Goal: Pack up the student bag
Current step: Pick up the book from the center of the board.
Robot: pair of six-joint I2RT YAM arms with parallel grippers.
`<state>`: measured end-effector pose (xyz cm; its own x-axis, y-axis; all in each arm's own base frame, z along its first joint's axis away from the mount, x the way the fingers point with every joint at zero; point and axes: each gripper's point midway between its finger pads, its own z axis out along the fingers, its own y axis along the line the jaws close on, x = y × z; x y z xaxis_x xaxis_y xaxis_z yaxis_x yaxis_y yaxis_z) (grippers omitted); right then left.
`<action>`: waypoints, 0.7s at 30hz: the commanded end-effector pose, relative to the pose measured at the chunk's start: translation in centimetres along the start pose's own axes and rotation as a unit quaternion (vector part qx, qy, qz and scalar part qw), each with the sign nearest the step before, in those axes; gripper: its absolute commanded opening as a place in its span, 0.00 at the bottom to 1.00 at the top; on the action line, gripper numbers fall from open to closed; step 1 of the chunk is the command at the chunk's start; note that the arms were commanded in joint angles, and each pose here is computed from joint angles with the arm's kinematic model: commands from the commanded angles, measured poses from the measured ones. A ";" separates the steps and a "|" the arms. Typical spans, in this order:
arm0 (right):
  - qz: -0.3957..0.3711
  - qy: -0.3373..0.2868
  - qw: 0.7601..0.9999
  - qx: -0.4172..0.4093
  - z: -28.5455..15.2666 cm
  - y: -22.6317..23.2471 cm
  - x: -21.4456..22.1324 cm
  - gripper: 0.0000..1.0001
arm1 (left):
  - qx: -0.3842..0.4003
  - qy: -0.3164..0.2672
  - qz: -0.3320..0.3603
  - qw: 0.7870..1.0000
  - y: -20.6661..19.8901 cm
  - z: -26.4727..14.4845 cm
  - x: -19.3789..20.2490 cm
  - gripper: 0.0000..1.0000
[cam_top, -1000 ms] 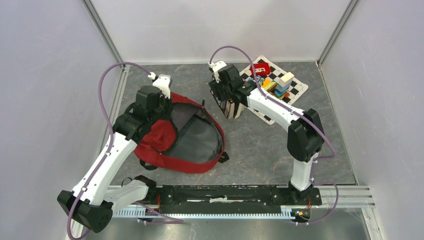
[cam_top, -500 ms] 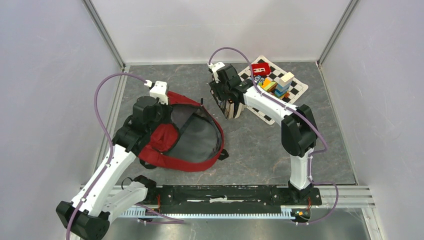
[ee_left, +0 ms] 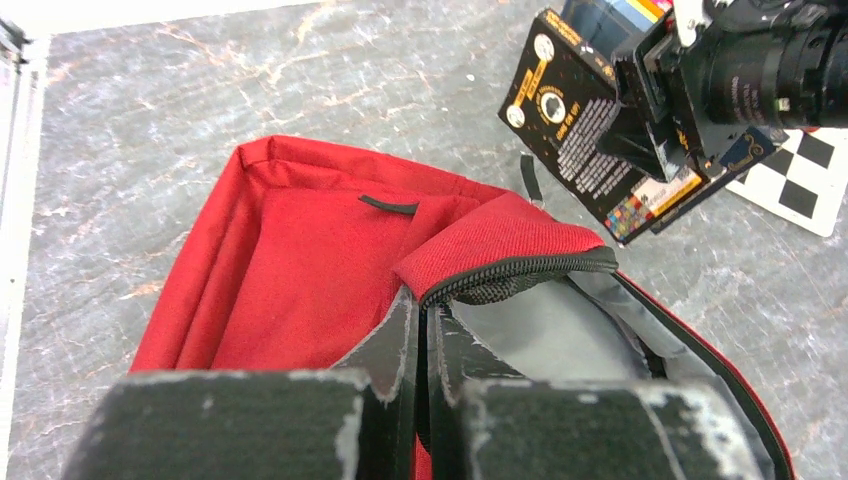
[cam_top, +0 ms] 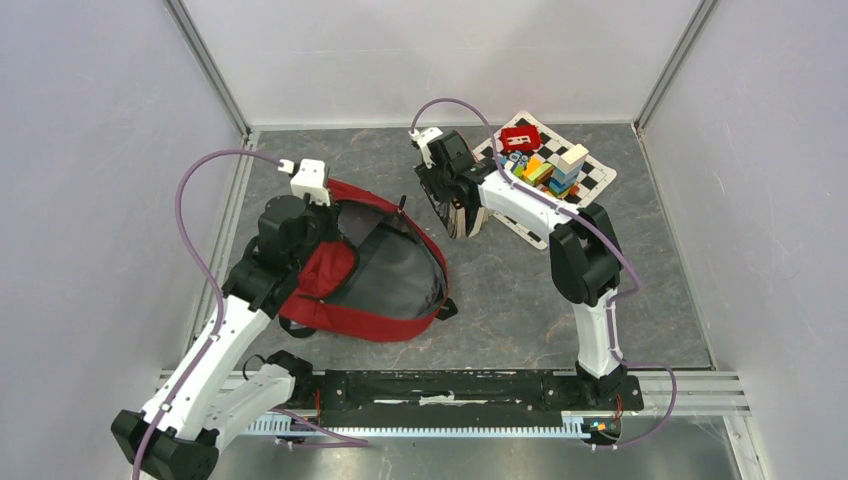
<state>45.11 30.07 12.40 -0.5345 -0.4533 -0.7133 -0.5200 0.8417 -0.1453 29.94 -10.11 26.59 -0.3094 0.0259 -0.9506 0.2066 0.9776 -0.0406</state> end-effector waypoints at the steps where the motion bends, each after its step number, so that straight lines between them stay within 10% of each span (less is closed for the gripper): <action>1: -0.011 -0.033 0.999 -0.036 0.8 1.1 -2.3 0.51 | -0.036 -0.092 0.002 0.995 1.7 -1.1 -3.4 0.02; 4: -0.012 -0.040 0.998 -0.052 1.5 1.7 -2.6 0.40 | -0.034 -0.093 0.001 0.995 1.7 -1.4 -3.0 0.02; 8: -0.012 -0.062 0.996 -0.057 0.5 1.7 -4.5 0.01 | -0.016 -0.095 -0.007 0.995 1.0 -1.4 -3.6 0.02; 21: 0.032 -0.219 0.973 -0.059 -15.1 -0.6 -10.7 0.00 | 0.048 -0.099 -0.085 0.990 -1.9 -0.3 -6.8 0.02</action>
<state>43.48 31.12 20.46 -0.4066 -0.3883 -0.8270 -0.5981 0.7974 -0.0804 30.39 -11.31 27.56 -0.2828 -0.0577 -0.9574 0.2380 0.9628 -0.1283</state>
